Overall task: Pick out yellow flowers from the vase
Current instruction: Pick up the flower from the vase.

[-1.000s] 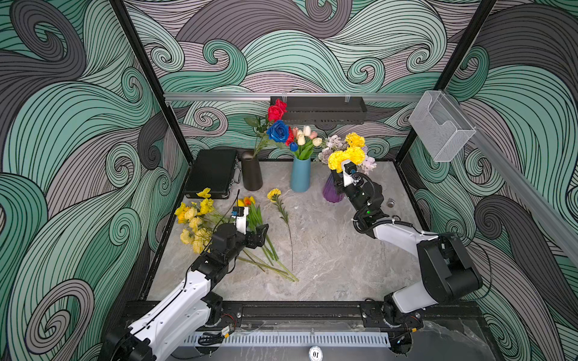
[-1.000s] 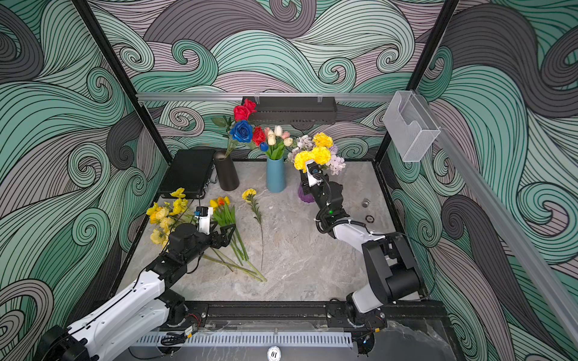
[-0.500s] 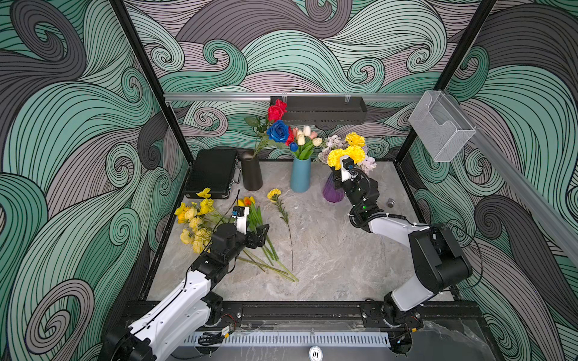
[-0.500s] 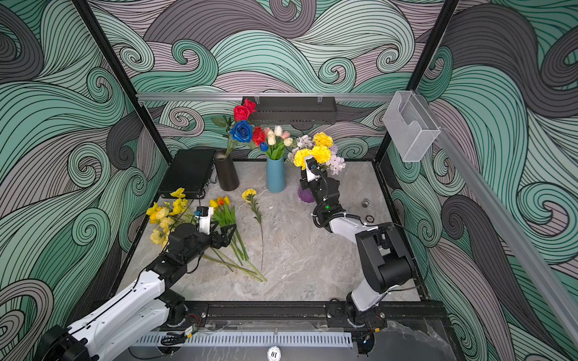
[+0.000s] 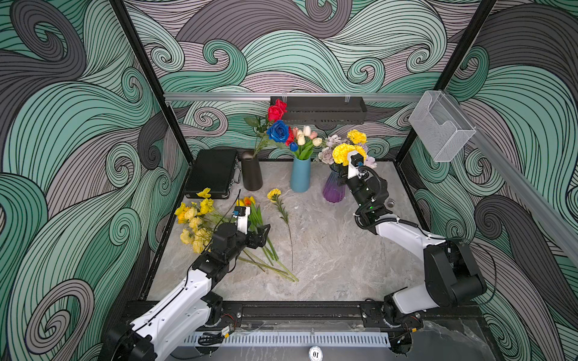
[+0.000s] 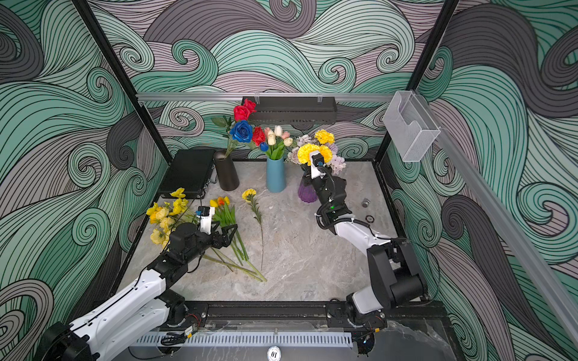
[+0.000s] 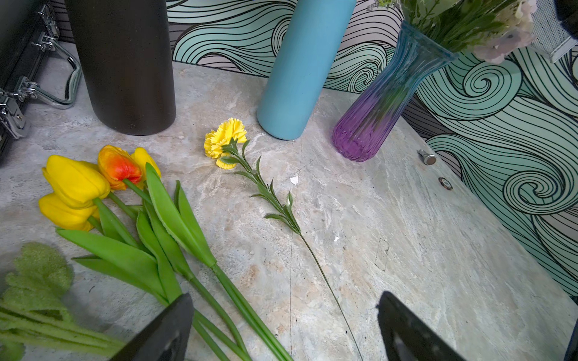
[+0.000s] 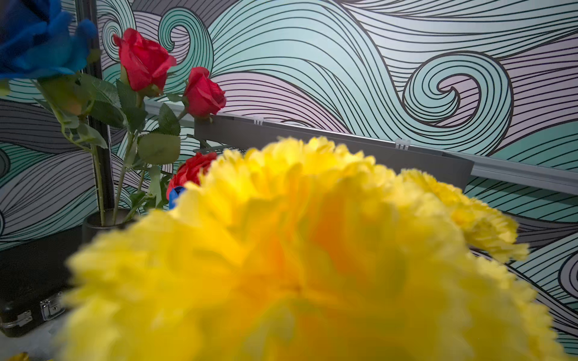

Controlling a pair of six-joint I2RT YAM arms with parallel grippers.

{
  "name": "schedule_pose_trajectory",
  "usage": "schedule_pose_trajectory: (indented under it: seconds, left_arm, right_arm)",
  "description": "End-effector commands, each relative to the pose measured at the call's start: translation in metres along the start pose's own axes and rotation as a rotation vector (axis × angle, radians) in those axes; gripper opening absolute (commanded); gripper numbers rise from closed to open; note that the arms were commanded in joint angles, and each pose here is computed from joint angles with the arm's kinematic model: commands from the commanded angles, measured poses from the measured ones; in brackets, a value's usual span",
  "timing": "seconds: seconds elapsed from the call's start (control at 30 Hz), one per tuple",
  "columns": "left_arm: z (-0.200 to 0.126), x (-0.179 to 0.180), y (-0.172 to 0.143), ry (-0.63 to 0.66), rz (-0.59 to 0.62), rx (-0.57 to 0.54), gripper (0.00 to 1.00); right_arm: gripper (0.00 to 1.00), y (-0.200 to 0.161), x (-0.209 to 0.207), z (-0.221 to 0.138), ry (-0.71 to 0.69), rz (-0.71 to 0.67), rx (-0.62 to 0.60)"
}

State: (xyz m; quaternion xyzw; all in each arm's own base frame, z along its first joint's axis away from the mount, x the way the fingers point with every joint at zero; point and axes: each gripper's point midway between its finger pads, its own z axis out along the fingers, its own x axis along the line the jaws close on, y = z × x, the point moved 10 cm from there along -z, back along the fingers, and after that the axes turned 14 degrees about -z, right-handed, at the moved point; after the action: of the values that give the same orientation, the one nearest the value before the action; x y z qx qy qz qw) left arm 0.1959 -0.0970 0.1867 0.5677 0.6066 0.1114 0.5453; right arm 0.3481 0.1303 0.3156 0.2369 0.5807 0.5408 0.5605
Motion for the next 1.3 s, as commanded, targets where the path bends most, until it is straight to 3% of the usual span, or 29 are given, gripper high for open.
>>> schedule_pose_trajectory:
  seconds: [0.0,0.27,0.5,0.77,0.97,1.27]
  left_arm:
    - [0.004,-0.006,0.008,-0.037,0.005,0.001,0.91]
    - [0.027,-0.048,0.044,-0.252,0.034,-0.002,0.87]
    - [0.075,-0.111,0.091,-0.414,0.197,-0.084,0.79]
    - [0.14,-0.168,0.114,-0.583,0.441,-0.176,0.71]
    - [0.18,-0.191,0.123,-0.649,0.497,-0.176,0.64]
    - [0.218,-0.208,0.122,-0.641,0.597,-0.194,0.56]
  right_arm:
    - [0.2,0.02,-0.009,-0.001,0.011,0.018,-0.042]
    - [0.19,0.046,-0.018,-0.008,0.036,0.04,-0.041]
    - [0.19,0.064,-0.029,-0.015,0.057,0.078,0.003]
    - [0.19,0.074,-0.037,-0.014,0.091,0.133,0.023]
    - [0.18,0.078,-0.036,-0.01,0.139,0.183,0.016]
    - [0.18,0.077,-0.034,-0.005,0.167,0.209,0.003]
